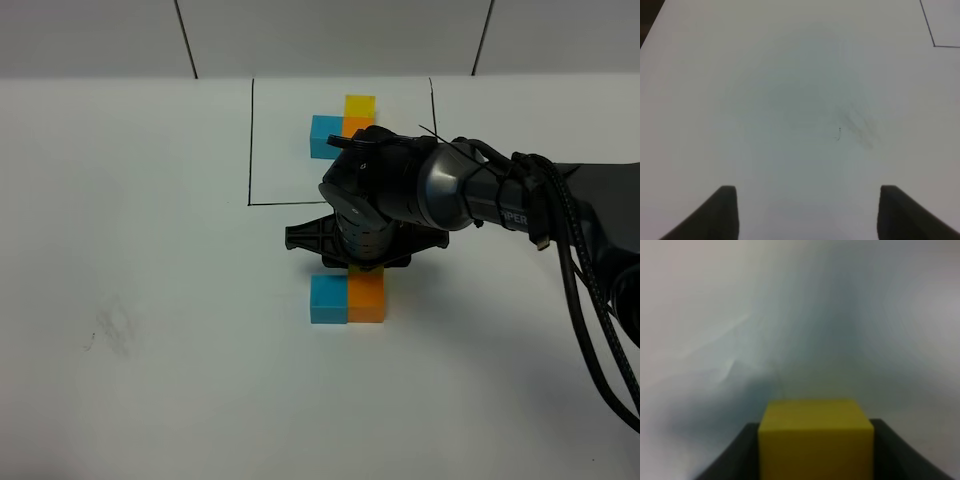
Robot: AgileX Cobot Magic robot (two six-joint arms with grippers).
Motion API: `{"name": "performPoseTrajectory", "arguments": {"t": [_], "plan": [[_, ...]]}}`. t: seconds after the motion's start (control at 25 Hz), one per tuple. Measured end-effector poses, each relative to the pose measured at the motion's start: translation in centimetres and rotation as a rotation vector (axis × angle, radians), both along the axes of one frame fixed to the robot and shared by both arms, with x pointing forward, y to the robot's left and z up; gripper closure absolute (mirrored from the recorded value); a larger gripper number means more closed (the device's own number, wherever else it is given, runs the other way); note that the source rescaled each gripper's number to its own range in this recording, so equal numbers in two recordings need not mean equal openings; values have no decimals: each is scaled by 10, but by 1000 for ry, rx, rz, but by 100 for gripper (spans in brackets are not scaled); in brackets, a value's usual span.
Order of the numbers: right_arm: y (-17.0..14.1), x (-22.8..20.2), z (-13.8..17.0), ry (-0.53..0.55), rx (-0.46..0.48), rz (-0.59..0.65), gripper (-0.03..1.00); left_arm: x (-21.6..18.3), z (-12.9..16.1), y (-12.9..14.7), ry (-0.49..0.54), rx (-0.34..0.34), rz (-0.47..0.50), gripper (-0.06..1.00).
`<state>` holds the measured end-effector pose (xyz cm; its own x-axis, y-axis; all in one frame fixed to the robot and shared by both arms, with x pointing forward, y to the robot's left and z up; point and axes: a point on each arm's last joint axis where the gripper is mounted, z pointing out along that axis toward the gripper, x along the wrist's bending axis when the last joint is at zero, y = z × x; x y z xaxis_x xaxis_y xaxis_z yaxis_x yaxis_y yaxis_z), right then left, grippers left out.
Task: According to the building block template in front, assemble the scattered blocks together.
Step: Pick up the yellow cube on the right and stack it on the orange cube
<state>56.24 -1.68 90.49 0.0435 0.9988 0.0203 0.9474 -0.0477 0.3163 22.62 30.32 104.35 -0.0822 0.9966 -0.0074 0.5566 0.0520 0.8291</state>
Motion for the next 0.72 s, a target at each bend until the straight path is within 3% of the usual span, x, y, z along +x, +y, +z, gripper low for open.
{"name": "performPoseTrajectory", "arguments": {"t": [0.72], "plan": [[0, 1, 0, -1, 1, -22, 75, 0, 0, 0, 0, 0, 0, 60]]}}
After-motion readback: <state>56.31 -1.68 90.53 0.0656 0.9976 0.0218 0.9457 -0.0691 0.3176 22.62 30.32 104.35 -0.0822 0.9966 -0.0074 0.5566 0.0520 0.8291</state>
